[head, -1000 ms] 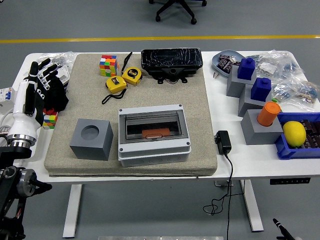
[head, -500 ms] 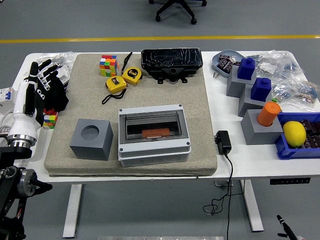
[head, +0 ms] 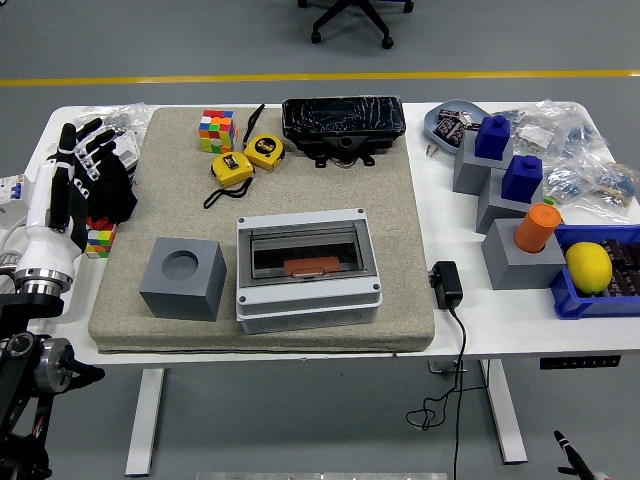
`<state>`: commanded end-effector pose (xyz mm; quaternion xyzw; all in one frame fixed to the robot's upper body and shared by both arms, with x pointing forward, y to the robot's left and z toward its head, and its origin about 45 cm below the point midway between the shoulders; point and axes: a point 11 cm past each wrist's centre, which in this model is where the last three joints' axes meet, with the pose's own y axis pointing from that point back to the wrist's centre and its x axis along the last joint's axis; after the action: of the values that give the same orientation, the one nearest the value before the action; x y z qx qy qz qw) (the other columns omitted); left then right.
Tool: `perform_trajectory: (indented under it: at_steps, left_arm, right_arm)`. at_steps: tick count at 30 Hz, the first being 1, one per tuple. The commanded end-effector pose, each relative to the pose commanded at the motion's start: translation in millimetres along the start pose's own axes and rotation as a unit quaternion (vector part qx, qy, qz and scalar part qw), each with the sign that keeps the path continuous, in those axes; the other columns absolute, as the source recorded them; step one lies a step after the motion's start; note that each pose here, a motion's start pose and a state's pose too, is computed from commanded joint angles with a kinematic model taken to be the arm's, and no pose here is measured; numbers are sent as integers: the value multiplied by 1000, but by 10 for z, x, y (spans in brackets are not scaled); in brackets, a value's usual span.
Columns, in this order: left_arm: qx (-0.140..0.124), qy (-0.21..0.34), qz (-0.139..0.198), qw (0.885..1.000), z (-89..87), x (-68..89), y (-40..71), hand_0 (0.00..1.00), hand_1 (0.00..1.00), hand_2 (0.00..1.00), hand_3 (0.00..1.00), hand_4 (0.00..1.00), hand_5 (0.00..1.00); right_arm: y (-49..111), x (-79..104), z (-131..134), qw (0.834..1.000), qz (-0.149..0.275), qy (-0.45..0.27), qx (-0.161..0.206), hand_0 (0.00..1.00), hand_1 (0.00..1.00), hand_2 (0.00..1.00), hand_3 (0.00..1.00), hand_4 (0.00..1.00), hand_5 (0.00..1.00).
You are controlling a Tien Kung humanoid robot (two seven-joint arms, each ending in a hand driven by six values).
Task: Fetch the battery,place it into the box,close the lid of the box
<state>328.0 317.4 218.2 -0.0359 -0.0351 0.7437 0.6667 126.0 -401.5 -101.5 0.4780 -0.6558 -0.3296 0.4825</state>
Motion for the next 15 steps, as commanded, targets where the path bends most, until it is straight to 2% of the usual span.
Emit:
perform_trajectory:
  at_steps: [15]
  left_arm:
    - [-2, -1, 2, 1000, 9, 8, 1, 807, 833, 801, 818, 998, 998]
  right_arm:
    - [0, -7, -7, 1000, -1, 4, -1, 929, 803, 745, 793, 998, 998]
